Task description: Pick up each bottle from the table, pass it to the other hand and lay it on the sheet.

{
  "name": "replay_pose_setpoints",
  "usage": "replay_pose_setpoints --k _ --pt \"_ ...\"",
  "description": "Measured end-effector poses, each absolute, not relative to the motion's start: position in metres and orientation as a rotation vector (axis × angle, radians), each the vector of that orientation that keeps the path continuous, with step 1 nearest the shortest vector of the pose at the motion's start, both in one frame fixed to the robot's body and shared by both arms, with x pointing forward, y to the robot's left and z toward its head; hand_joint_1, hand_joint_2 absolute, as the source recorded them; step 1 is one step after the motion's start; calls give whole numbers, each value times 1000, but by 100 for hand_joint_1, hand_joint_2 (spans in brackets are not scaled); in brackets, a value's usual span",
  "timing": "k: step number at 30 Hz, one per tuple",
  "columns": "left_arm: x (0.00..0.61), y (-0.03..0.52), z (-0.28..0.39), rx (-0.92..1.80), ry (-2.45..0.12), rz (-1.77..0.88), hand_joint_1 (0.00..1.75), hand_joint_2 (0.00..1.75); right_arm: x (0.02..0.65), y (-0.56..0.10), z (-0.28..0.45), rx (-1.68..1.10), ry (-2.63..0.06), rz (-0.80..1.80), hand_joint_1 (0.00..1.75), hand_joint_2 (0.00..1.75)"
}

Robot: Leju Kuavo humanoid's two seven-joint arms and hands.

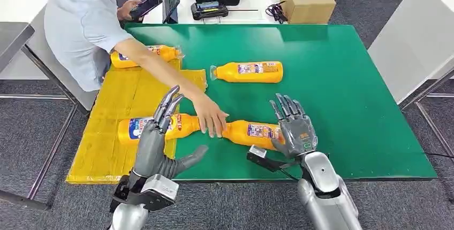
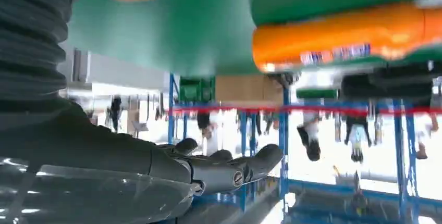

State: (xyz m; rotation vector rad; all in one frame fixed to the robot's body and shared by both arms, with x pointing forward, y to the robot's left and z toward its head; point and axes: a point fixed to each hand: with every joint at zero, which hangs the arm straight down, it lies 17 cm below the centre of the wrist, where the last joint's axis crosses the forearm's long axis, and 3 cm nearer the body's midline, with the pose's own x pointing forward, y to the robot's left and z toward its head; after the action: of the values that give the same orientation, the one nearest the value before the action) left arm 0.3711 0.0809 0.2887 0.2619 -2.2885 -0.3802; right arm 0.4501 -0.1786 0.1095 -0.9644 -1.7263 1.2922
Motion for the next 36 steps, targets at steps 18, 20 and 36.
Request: replay_pose_setpoints --k 18,20,36 --pt "369 75 288 213 -2287 -402 0 175 437 -194 25 -681 -1514 1370 0 175" --pt "369 75 288 213 -2287 -401 0 175 437 -199 19 -685 -1491 1377 0 175" --pt "366 71 285 195 -2282 -411 0 175 449 -215 11 -742 -1421 1390 0 175"
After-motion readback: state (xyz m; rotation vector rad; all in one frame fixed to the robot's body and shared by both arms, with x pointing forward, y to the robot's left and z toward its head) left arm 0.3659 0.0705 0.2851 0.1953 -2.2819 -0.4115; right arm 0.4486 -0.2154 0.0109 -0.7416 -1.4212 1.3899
